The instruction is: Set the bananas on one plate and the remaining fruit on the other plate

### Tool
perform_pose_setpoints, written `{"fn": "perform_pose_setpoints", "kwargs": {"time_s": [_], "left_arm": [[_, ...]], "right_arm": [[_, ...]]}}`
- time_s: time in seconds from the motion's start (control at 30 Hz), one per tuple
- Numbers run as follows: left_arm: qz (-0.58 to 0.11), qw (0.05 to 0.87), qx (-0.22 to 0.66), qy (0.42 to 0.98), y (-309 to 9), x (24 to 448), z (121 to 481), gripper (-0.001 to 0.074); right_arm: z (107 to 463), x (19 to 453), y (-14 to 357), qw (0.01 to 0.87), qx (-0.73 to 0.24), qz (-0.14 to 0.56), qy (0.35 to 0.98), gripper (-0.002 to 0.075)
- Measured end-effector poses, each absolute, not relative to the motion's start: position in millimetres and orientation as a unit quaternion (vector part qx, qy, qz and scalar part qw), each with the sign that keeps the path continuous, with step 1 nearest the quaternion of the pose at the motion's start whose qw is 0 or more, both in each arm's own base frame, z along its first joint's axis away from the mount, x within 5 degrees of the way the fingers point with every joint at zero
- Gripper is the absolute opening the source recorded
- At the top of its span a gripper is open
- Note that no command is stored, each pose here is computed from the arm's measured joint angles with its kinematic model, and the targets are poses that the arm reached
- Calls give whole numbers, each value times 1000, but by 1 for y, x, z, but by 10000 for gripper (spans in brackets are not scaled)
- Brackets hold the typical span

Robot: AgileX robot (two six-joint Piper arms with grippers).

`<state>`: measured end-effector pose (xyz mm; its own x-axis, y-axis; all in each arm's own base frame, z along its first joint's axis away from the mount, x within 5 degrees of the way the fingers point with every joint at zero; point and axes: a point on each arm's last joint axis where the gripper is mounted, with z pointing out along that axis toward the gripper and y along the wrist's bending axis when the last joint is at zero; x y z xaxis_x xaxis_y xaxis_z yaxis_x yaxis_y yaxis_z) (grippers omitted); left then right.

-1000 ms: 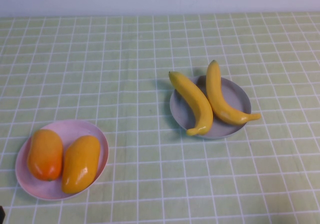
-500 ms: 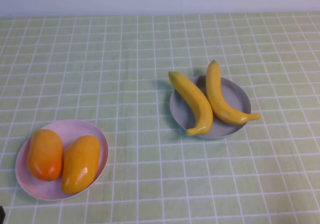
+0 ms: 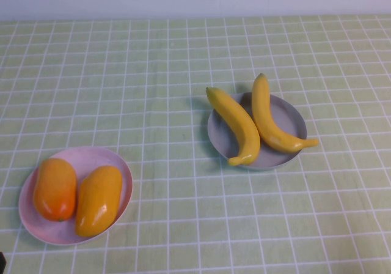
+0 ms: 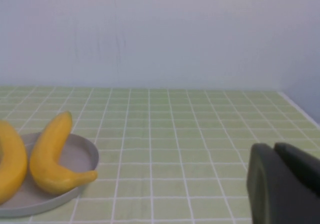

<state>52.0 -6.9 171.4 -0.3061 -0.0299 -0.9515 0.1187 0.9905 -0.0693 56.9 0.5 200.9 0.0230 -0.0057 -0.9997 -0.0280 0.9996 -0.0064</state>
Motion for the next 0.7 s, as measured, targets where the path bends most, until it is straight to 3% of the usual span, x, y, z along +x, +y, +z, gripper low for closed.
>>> {"fn": "perform_pose_setpoints", "kwargs": {"time_s": [0.47, 0.7], "left_arm": [[-63, 588, 28, 806, -7, 52, 171, 2], [-63, 588, 28, 806, -7, 52, 171, 2]], "right_arm": [[176, 54, 8, 613, -51, 32, 788, -15], [174, 53, 9, 603, -54, 34, 795, -15]]}}
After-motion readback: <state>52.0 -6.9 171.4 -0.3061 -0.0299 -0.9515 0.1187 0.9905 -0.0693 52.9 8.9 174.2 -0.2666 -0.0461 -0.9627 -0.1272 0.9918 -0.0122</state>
